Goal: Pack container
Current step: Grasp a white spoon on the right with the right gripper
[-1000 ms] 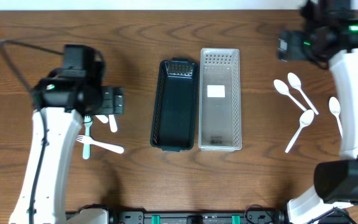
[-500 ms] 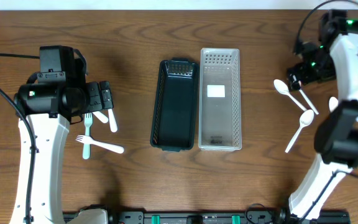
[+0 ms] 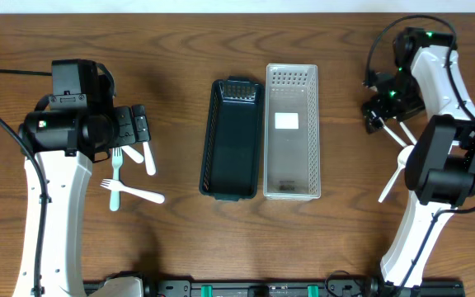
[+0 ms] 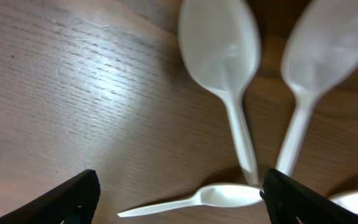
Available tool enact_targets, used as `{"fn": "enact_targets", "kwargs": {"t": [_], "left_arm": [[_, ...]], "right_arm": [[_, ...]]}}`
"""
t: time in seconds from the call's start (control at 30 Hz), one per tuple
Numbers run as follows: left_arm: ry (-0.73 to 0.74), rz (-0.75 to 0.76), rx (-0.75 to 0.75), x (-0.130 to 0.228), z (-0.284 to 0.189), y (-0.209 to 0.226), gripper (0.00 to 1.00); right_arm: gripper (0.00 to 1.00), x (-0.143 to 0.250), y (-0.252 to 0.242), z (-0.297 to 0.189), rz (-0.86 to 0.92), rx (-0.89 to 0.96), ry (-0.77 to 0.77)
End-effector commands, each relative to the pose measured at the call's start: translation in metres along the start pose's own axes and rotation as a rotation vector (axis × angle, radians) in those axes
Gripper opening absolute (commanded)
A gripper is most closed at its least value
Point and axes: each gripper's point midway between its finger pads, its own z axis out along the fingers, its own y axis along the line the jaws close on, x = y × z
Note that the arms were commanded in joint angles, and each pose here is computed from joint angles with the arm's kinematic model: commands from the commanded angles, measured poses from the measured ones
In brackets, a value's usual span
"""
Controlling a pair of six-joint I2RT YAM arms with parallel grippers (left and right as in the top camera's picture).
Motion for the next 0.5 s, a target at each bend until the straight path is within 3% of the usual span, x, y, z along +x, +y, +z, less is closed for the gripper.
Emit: {"fn": "enact_targets", "kwargs": {"t": [0.0,0.47], "left_arm": [[-0.019,-0.013,0.011,-0.006,-0.005,-0.001,0.98],[-0.018,-0.013,0.011,-0.006,-0.005,-0.001,0.98]], "right_arm": [[0.86,0.007,0.008,0.02,-0.029,-0.024,0.052],[0.86,0.009,-0.005,0.057,0.016,0.06,0.064]]}}
